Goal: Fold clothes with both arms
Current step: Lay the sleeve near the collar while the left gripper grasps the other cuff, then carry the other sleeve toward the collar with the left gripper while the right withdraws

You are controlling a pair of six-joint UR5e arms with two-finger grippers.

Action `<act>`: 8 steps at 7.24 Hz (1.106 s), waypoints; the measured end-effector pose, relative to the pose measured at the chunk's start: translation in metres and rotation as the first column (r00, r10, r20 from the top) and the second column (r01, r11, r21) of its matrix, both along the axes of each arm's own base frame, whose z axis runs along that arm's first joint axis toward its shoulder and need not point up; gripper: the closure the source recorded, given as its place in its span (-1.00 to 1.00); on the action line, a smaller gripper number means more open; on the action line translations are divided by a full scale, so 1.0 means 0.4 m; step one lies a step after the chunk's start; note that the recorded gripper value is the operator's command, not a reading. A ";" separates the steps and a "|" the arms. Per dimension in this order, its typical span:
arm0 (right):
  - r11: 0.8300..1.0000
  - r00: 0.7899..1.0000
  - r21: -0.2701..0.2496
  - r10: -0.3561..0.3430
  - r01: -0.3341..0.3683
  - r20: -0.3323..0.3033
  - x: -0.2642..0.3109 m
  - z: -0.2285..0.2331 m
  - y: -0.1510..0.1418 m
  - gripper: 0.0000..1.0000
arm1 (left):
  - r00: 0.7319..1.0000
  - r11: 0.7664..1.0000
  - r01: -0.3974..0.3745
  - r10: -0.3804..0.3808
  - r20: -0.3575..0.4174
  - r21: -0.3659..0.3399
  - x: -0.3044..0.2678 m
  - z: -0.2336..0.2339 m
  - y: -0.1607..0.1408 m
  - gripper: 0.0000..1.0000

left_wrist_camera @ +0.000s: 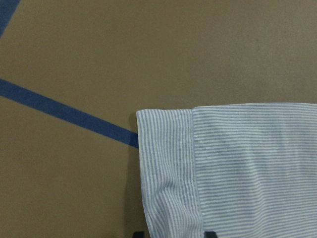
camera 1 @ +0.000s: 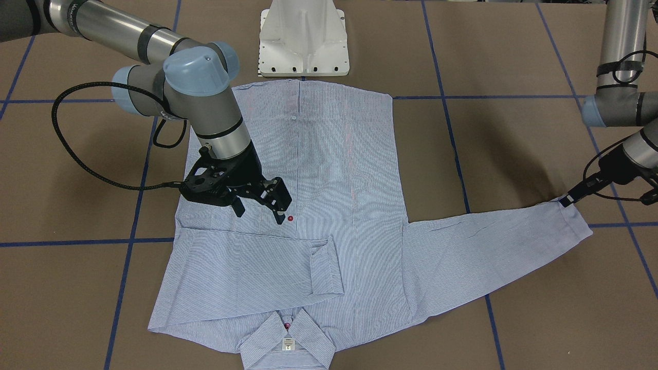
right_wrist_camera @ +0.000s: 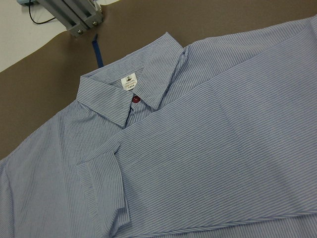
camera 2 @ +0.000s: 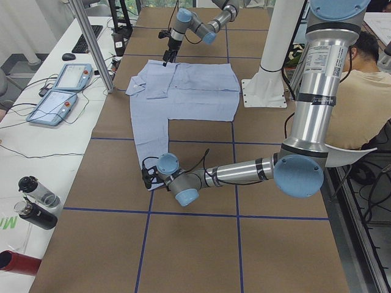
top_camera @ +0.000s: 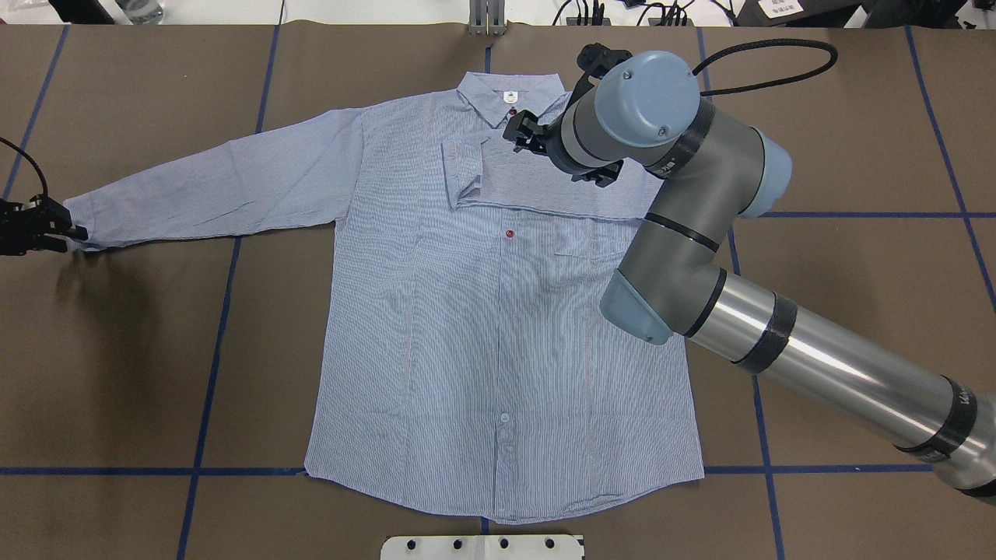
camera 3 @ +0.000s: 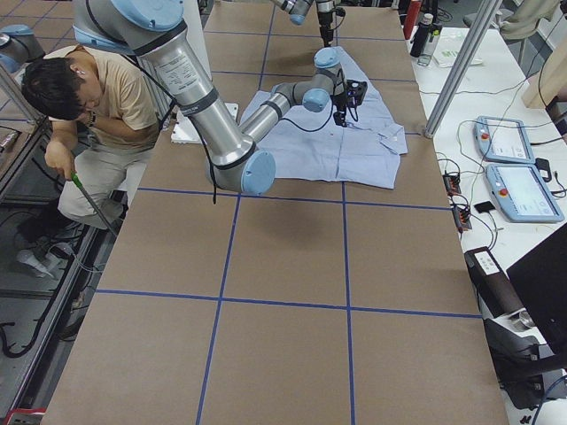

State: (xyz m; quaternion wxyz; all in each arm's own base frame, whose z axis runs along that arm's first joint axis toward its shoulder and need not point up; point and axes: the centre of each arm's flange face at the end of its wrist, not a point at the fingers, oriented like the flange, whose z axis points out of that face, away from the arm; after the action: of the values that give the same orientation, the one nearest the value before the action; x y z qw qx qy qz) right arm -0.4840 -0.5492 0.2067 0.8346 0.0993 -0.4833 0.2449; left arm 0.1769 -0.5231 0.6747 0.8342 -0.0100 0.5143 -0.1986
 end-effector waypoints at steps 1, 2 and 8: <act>1.000 1.000 0.002 0.002 -0.002 -0.003 -0.005 0.001 0.003 -1.00 | 1.000 1.000 -0.002 0.002 0.001 -0.002 0.002 0.003 0.001 0.50; 1.000 1.000 0.003 0.003 -0.003 -0.005 -0.008 0.002 0.004 -1.00 | 1.000 1.000 -0.003 0.003 0.004 -0.005 0.004 0.009 0.003 0.75; 1.000 1.000 0.007 0.009 -0.009 -0.002 0.005 -0.010 0.002 -1.00 | 0.999 0.999 -0.024 0.025 -0.038 0.026 0.019 -0.069 -0.001 1.00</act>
State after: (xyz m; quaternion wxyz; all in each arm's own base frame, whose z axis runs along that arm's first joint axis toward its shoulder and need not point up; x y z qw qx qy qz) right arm -0.4821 -0.5484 0.2026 0.8336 0.1045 -0.4830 0.2469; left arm 0.1843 -0.5233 0.6470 0.8266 -0.0096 0.5326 -0.1816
